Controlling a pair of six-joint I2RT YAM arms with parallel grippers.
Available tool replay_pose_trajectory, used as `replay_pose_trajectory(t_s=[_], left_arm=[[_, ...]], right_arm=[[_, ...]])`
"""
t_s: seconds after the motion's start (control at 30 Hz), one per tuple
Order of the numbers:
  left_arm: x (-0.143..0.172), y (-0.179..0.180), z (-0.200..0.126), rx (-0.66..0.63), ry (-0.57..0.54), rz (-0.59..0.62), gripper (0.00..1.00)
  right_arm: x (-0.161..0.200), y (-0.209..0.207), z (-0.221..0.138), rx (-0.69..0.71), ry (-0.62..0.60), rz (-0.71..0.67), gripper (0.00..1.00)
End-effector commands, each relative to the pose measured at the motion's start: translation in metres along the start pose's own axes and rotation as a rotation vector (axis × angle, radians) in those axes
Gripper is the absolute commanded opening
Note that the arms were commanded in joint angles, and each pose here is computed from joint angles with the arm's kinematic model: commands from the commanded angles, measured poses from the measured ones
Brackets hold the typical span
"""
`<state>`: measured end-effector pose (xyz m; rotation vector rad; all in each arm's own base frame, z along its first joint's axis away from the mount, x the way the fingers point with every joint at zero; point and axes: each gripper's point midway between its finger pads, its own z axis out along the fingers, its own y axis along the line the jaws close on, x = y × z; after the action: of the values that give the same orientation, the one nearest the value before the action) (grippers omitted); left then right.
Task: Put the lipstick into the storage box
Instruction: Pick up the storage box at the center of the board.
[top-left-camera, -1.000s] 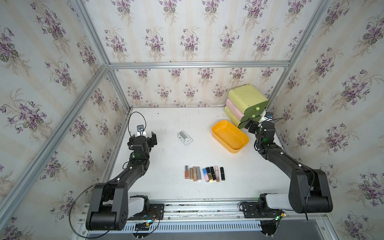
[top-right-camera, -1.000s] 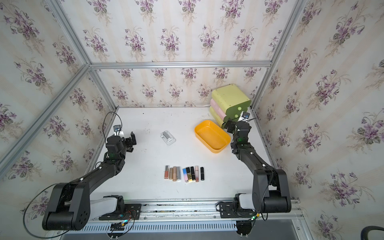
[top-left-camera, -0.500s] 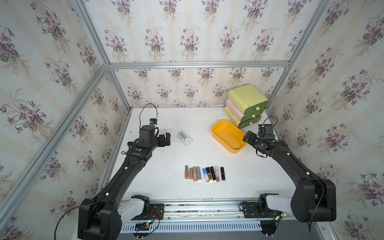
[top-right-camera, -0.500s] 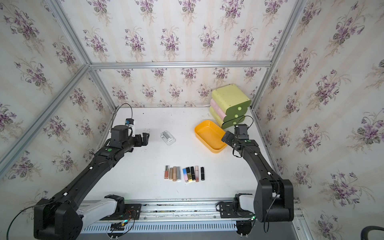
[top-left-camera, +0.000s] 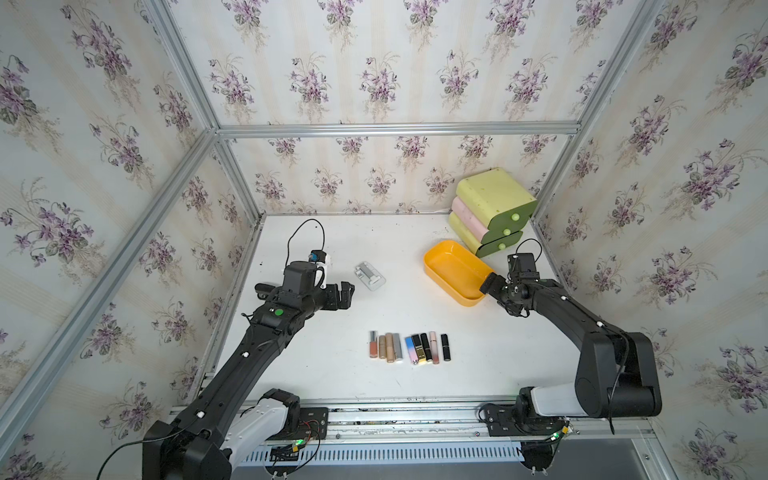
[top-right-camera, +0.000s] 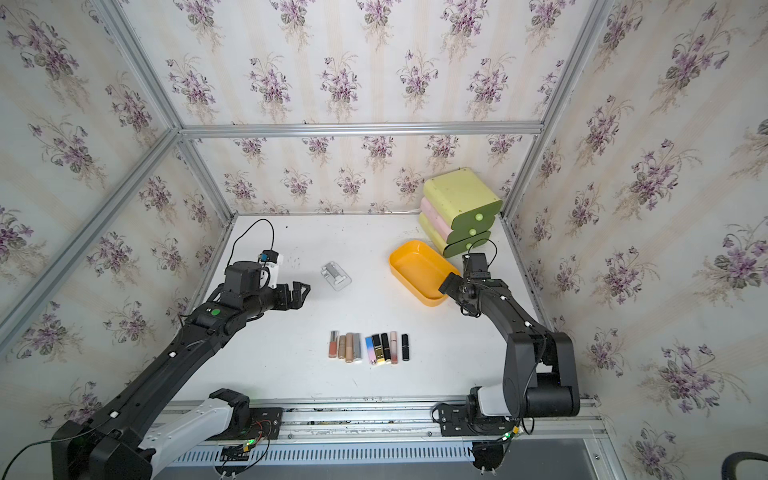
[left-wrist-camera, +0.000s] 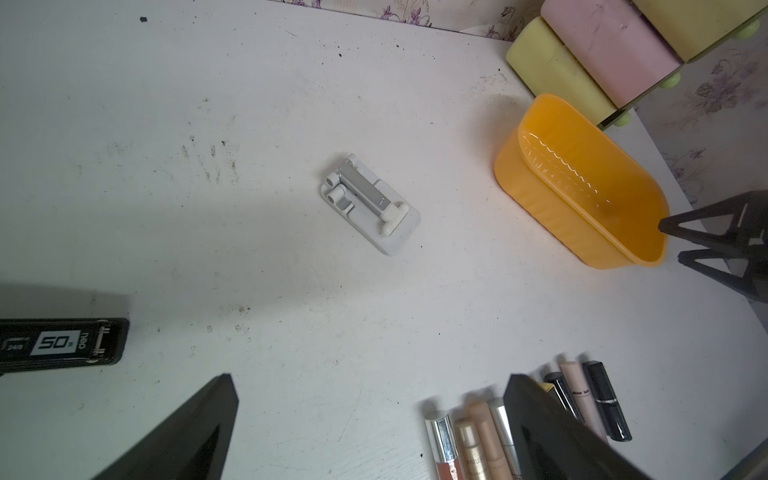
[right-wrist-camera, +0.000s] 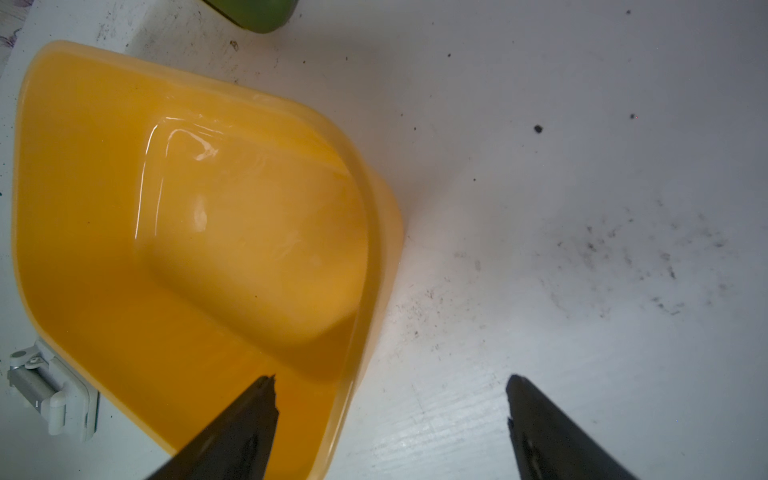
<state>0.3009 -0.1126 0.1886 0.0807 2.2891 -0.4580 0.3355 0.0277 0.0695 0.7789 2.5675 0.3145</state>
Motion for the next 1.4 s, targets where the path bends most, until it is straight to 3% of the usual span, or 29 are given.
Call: replay_pose_trajectory(t_s=[0.0,0.3,1.03,1.37], left_arm=[[0.003,0.0,-0.004,0.002,0.009,-0.001,1.0],[0.011,0.002,-0.004,-0.001,0.021,-0.011,1.0],[0.022,0.005,-0.007,-0.009,0.038,-0.009,1.0],[0.021,-0.004,-0.011,0.038,0.037,0.007,1.0]], right_arm=[[-0.004,0.007,0.007,-0.014,0.003,0.002,0.85],[-0.005,0.015,0.02,0.014,0.004,-0.042,0.61],[-0.002,0.02,0.037,0.037,0.019,-0.075,0.22],[-0.005,0.048,0.018,-0.038,-0.034,-0.163,0.08]])
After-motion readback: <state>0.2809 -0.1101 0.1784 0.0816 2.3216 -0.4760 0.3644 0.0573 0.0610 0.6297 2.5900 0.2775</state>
